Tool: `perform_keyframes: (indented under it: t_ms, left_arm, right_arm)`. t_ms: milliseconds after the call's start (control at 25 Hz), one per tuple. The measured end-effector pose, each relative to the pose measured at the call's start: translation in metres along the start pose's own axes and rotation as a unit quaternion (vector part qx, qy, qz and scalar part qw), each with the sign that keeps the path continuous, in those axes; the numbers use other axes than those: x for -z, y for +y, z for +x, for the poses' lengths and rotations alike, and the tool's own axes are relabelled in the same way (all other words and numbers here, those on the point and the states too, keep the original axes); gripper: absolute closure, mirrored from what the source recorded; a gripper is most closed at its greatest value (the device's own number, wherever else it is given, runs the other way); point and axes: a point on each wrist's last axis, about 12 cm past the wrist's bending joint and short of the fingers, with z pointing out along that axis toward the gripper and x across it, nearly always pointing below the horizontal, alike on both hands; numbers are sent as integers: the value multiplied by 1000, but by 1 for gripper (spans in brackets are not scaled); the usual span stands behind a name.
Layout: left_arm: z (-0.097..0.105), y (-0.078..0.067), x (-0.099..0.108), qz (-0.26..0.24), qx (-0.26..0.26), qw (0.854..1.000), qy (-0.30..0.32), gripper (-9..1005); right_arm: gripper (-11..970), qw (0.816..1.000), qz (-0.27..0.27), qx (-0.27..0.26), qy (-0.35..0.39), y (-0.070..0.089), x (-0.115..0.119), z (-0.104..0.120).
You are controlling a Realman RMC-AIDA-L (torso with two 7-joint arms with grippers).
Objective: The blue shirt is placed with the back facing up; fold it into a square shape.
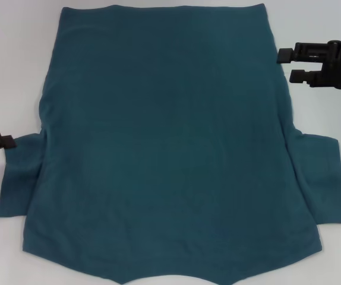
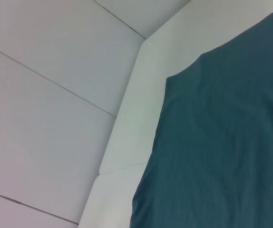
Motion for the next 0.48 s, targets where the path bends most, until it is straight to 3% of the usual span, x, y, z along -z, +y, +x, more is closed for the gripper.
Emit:
perform_keyframes:
  t_ms: [480]
  left_arm:
    - [5,18,-22,-51,0,999,-13,208]
  right_arm:
    - [135,1000,3,-17,-1,-7,4,6]
